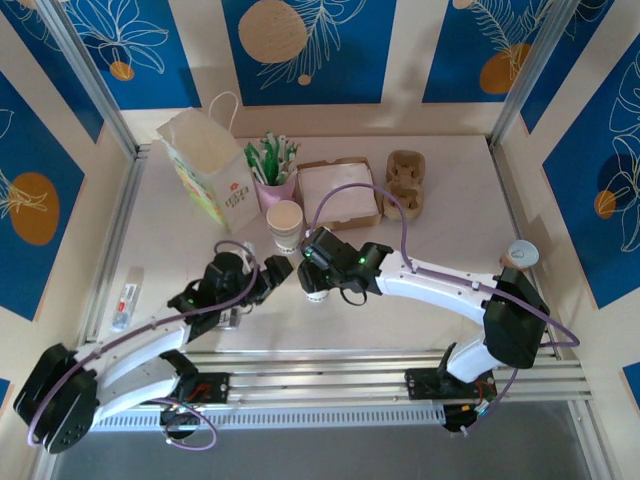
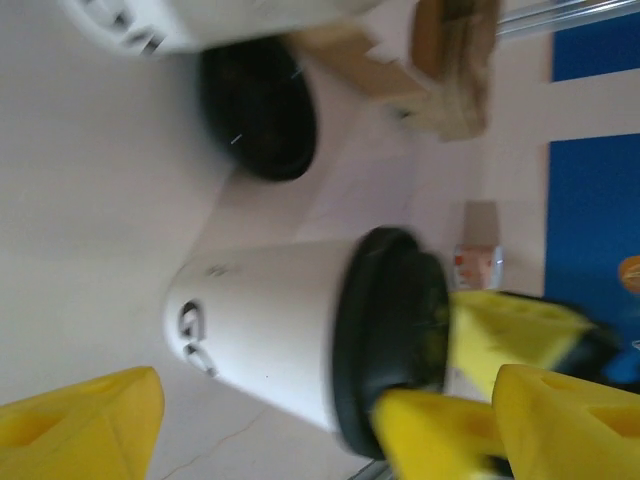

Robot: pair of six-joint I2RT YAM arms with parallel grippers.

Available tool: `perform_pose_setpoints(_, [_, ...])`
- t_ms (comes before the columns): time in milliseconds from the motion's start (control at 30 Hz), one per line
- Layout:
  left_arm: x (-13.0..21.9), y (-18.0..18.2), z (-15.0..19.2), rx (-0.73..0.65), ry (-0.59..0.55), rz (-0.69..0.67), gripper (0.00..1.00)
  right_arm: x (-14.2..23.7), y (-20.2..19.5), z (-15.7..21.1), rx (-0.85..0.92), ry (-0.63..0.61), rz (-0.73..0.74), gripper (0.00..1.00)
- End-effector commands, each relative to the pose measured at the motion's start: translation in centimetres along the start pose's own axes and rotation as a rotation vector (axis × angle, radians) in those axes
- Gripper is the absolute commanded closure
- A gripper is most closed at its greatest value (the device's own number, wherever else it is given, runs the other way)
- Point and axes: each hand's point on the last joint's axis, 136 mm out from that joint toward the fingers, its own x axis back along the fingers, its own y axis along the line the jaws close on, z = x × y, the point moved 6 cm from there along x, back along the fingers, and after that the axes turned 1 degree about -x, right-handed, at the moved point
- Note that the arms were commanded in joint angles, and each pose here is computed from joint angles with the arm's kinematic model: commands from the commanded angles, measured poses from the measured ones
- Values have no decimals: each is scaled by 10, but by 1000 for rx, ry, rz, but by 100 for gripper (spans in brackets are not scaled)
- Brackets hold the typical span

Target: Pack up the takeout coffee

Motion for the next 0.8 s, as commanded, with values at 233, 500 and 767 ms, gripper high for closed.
perform_pose_setpoints(233, [44, -16, -24, -198, -92, -148, 13, -17, -31, 92, 3, 486, 96, 40])
perform_pose_setpoints(500, [67, -28, -36, -284, -159, -202, 12, -5, -36, 81, 5, 453, 125, 40])
perform_pose_setpoints(767, [71, -30, -39, -307, -176, -218, 12, 11, -45, 70, -7, 416, 136, 40])
